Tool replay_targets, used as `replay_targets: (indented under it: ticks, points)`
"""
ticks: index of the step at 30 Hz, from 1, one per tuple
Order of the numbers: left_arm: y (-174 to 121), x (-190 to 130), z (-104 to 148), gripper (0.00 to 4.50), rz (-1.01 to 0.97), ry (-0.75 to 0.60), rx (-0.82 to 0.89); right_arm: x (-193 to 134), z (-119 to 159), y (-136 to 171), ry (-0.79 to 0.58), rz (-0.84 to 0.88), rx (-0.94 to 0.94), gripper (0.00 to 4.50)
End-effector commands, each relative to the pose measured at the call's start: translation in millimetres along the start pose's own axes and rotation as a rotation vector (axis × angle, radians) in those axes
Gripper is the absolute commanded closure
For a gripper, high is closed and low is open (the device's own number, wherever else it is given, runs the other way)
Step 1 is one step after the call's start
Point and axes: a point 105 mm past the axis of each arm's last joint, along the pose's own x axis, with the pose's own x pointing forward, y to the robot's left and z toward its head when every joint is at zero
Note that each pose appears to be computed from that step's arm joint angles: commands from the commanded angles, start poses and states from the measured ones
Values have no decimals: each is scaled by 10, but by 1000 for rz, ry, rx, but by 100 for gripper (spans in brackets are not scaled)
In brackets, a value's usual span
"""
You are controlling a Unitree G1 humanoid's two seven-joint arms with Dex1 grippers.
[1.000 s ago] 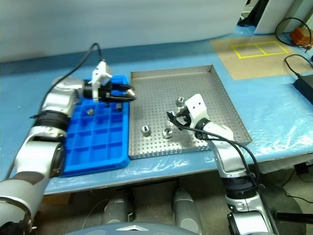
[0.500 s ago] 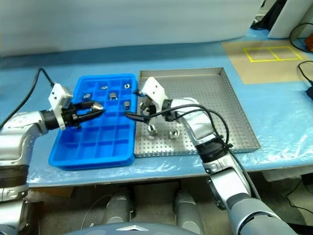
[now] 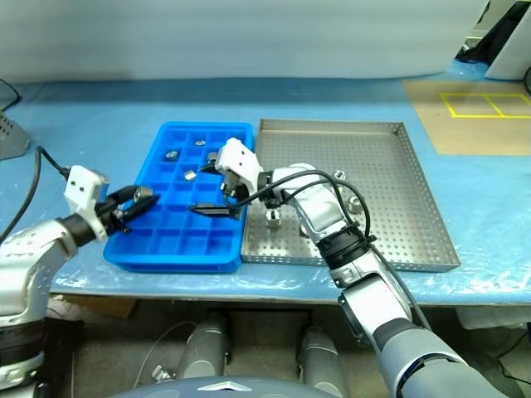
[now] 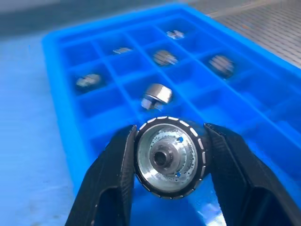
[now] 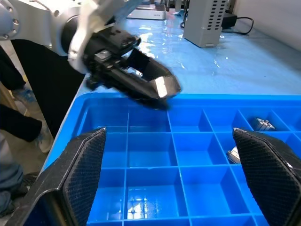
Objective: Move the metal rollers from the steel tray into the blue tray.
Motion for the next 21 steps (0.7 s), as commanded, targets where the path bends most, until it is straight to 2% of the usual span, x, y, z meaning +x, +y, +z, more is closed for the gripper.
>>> replay_targets:
  ticks: [1,4,9,12,20,21]
  points:
    - [48,84,101,261,54,-47,46,-12,66,-5,-18,-11,-25,0]
    - [128,170,-26,261,96,-8,23,-52,28,-41,-2,-42,-28,0]
    - [98,191,-112,261,62,15,16,-93,-11,-72,12,-77,-28,0]
    - [210,199,-232,261,108,68,26,-119,-36,-89,18,-98,-22,0]
    - [196,260,-364,261,63,138,-6,-151,-46,-113,21,-121,-28,0]
    - [201,260,-348,205,58,124,-11,-154,-46,-117,20,-125,-27,0]
